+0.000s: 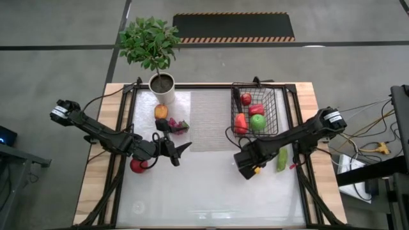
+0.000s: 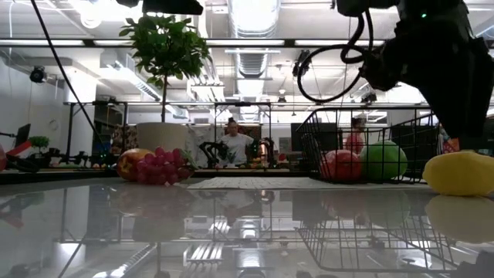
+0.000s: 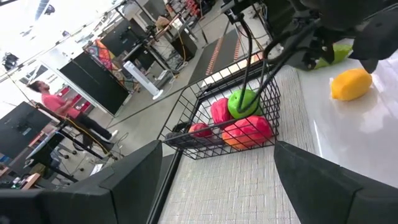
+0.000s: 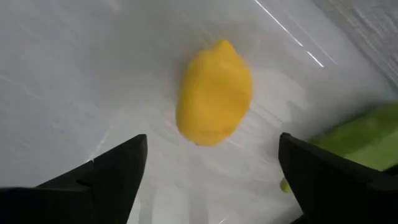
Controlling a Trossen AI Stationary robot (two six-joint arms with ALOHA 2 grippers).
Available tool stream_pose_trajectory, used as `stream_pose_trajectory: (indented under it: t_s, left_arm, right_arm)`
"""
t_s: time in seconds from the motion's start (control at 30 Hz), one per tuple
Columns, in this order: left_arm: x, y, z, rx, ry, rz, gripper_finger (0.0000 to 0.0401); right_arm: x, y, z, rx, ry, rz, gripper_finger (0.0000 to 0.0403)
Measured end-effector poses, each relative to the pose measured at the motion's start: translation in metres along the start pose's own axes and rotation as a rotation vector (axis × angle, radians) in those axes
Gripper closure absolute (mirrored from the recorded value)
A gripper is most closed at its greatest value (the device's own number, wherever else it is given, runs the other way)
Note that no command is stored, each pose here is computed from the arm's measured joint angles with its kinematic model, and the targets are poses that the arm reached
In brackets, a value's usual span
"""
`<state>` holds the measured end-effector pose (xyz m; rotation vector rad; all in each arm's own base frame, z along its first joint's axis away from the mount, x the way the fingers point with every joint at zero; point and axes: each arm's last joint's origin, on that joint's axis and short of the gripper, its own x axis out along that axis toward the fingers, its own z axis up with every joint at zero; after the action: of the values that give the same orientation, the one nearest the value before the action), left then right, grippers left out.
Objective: Build produce basket
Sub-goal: Put the yellow lemon into the wire basket
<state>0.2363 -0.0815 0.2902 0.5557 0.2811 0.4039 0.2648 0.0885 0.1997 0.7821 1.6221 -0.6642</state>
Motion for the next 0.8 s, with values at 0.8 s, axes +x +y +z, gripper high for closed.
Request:
stream_pose_trajectory:
  t_s: [0.8]
  left_arm:
    - [0.000, 0.000, 0.000, 0.001, 0.001, 0.000, 0.0111]
  right_arm:
    - [0.033, -0.007, 0.004, 0.020, -0.030, 0.023, 0.0083]
